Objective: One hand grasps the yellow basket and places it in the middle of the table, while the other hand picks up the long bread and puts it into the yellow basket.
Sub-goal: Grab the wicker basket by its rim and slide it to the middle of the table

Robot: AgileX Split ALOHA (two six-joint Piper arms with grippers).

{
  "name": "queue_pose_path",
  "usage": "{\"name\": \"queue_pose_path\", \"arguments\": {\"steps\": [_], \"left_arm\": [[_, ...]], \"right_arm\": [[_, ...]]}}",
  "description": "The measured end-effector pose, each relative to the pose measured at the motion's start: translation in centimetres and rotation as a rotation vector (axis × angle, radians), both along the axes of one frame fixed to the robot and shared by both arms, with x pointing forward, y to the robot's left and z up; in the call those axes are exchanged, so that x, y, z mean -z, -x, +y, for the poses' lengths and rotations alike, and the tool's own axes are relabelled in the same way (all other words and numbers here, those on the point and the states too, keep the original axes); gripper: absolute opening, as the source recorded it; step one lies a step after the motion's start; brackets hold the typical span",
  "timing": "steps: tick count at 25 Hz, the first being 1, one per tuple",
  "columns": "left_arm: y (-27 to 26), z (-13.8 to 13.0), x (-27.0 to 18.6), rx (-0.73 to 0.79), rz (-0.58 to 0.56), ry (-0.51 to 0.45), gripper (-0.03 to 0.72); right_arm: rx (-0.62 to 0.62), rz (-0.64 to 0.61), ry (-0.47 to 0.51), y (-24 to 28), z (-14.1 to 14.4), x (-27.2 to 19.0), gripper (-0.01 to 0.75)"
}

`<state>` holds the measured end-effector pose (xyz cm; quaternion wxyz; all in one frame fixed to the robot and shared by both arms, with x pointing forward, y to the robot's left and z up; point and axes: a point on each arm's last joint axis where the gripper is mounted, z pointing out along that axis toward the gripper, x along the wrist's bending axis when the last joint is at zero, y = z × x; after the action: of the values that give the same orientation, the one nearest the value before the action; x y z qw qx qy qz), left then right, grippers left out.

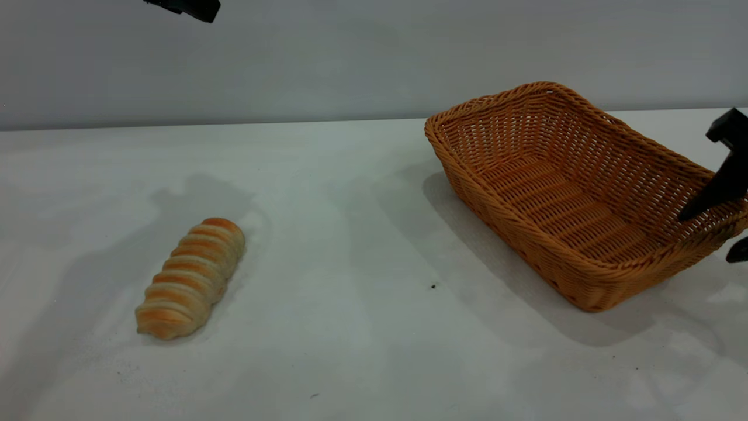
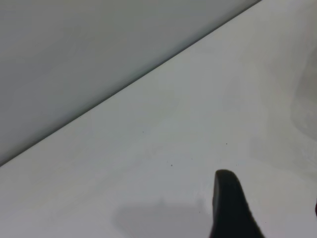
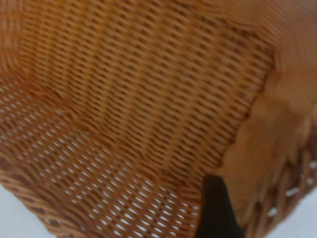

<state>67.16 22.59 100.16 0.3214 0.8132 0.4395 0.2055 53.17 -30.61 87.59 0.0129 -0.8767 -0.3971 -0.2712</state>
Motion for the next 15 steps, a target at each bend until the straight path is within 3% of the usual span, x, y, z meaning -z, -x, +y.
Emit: {"name": "queue_pose_path", "arguments": {"steps": [10,15], "left_arm": [[-0.1,0.0,0.0,-0.002,-0.004,0.000,0.466],[-0.1,0.0,0.0,-0.005,-0.008,-0.001,0.466]], "right_arm": [[-0.017,0.050,-0.078,-0.1,0.6,3.7,0.545],[-0.043,0.027,-0.102,-0.6,0.9,4.3,0.436]]}}
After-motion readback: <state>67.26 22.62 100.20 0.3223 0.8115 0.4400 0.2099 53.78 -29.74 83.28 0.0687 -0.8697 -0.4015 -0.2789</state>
